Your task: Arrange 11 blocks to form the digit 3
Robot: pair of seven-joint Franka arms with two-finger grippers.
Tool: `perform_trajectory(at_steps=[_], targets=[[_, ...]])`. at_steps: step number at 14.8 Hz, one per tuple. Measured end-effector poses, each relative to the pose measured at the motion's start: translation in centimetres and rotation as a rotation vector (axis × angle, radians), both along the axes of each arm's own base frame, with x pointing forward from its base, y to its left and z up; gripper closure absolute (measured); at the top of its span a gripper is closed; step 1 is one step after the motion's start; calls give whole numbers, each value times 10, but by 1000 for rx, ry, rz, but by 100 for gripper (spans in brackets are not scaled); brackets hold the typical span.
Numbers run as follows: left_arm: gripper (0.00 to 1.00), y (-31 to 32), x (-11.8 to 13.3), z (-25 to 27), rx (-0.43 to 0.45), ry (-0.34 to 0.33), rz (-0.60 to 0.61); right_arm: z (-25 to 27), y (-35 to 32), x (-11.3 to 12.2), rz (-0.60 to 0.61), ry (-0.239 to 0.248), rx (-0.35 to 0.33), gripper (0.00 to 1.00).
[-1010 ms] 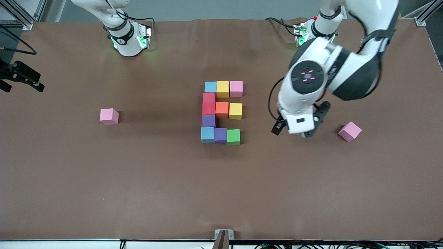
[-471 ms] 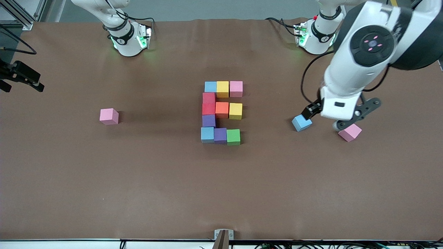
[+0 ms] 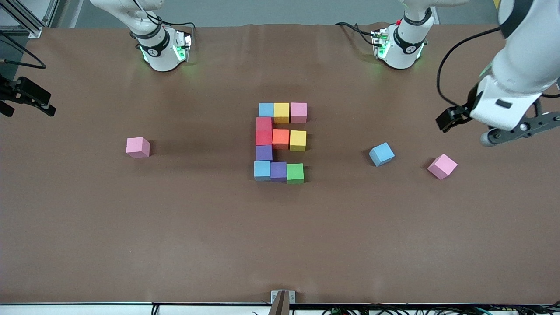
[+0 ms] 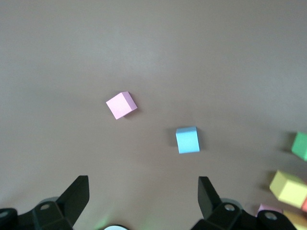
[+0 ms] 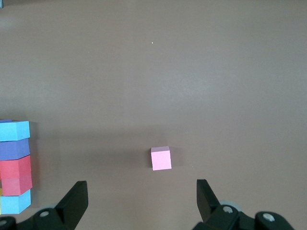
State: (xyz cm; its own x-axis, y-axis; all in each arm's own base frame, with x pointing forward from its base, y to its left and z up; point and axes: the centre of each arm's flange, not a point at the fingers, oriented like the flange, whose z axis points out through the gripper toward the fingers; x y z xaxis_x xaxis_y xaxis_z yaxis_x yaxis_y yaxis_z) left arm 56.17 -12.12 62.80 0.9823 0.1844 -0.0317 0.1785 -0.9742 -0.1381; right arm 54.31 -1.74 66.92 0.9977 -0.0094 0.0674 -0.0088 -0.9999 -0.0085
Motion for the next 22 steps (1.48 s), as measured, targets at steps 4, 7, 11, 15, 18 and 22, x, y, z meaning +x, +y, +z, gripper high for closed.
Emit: perform_trajectory(at_steps=[4, 7, 11, 15, 18, 22], targets=[[0, 24, -19, 24, -62, -14, -93, 0, 0, 0, 0, 0, 0, 0], [0, 25, -34, 24, -84, -41, -139, 0, 0, 0, 0, 0, 0, 0], [0, 22, -51, 15, -110, -25, -149, 0, -1, 0, -2, 0, 0, 0], [0, 30, -52, 15, -124, -18, -205, 0, -3, 0, -5, 0, 0, 0], [0, 47, -52, 19, -124, -22, -221, 0, -3, 0, -6, 0, 0, 0], [0, 56, -52, 20, -124, -20, -226, 0, -3, 0, -6, 0, 0, 0]])
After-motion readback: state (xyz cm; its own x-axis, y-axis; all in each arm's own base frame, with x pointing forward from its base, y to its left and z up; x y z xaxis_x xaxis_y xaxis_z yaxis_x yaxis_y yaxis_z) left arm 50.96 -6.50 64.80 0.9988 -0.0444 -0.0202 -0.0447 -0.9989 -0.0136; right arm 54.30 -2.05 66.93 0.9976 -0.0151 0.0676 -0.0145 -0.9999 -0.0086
